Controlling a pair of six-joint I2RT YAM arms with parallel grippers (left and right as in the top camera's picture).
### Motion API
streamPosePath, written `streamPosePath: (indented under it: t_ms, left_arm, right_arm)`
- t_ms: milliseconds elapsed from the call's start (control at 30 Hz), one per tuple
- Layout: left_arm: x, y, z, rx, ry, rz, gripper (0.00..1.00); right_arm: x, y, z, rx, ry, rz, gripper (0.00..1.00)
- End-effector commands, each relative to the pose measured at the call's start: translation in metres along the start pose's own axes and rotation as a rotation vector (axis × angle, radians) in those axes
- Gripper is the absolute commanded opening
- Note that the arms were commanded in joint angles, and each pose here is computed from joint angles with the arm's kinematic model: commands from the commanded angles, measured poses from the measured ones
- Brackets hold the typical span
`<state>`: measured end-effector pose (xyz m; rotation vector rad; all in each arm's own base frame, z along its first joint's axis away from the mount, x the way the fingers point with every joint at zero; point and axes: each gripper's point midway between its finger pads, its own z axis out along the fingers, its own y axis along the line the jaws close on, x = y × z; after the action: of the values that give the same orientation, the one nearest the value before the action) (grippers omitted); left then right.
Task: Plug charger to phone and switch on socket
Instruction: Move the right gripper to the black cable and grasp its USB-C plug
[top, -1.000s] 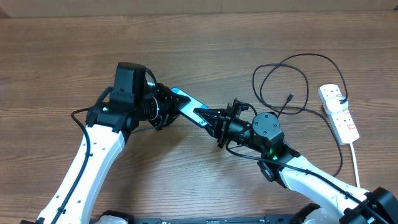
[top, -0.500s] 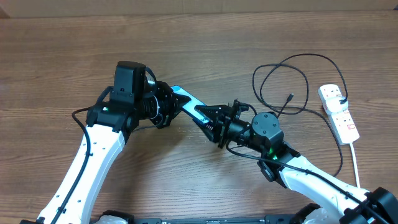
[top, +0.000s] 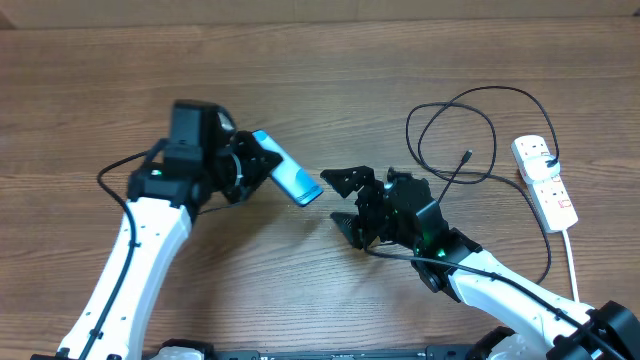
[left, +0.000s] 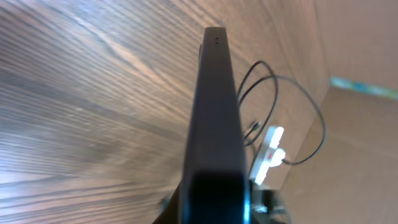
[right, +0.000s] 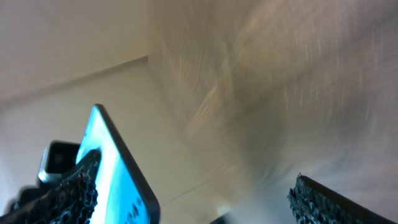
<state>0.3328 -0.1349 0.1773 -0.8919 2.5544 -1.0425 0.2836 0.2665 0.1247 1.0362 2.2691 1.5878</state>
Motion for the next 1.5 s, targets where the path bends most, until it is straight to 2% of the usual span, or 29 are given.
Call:
streamPosePath:
  t_ms: [0,100,200,367,500,633,733,900,1067,1233,1400,1467]
  left_arm:
    - [0.003,0.001,-0.014,0.102,0.111,0.145,0.04]
    - [0.001,0.013,-0.023,0.141,0.169,0.170,0.04]
    - [-0.001,0.037,-0.025,0.097,0.207,0.140,0.04]
    - [0.006,0.058,-0.013,0.060,0.301,0.108,0.04]
    - [0.013,0.049,-0.002,0.154,0.388,0.099,0.04]
    - [0.018,0.022,-0.001,0.368,0.476,0.114,0.04]
    - [0.018,0.017,0.002,0.416,0.504,0.100,0.04]
    - [0.017,0.020,0.005,0.409,0.508,0.094,0.04]
    - [0.017,0.020,0.005,0.409,0.507,0.096,0.04]
    - [0.016,0.022,0.006,0.395,0.501,0.097,0.04]
    - [0.017,0.022,0.006,0.394,0.502,0.095,0.04]
    - [0.016,0.023,0.006,0.389,0.500,0.096,0.04]
  right_arm:
    - [-0.020,0.011,-0.002,-0.001,-0.133,-0.496,1.00]
    - [-0.024,0.013,-0.003,0.006,-0.156,-0.598,1.00]
    - [-0.030,0.018,-0.006,0.020,-0.200,-0.665,0.99]
    - [-0.062,0.016,-0.021,0.248,-0.303,-0.693,1.00]
    - [-0.094,0.027,-0.054,0.453,-0.422,-0.647,0.99]
    - [-0.128,0.047,-0.091,0.547,-0.512,-0.628,1.00]
    - [-0.157,0.045,-0.115,0.591,-0.569,-0.593,1.00]
    - [-0.214,0.021,-0.152,0.713,-0.648,-0.550,1.00]
    - [-0.258,-0.018,-0.157,0.834,-0.630,-0.532,0.84]
    - [-0.276,-0.049,-0.138,0.898,-0.579,-0.526,0.82]
    - [-0.286,-0.067,-0.125,0.923,-0.555,-0.524,0.75]
    - [-0.287,-0.073,-0.122,0.930,-0.541,-0.518,0.70]
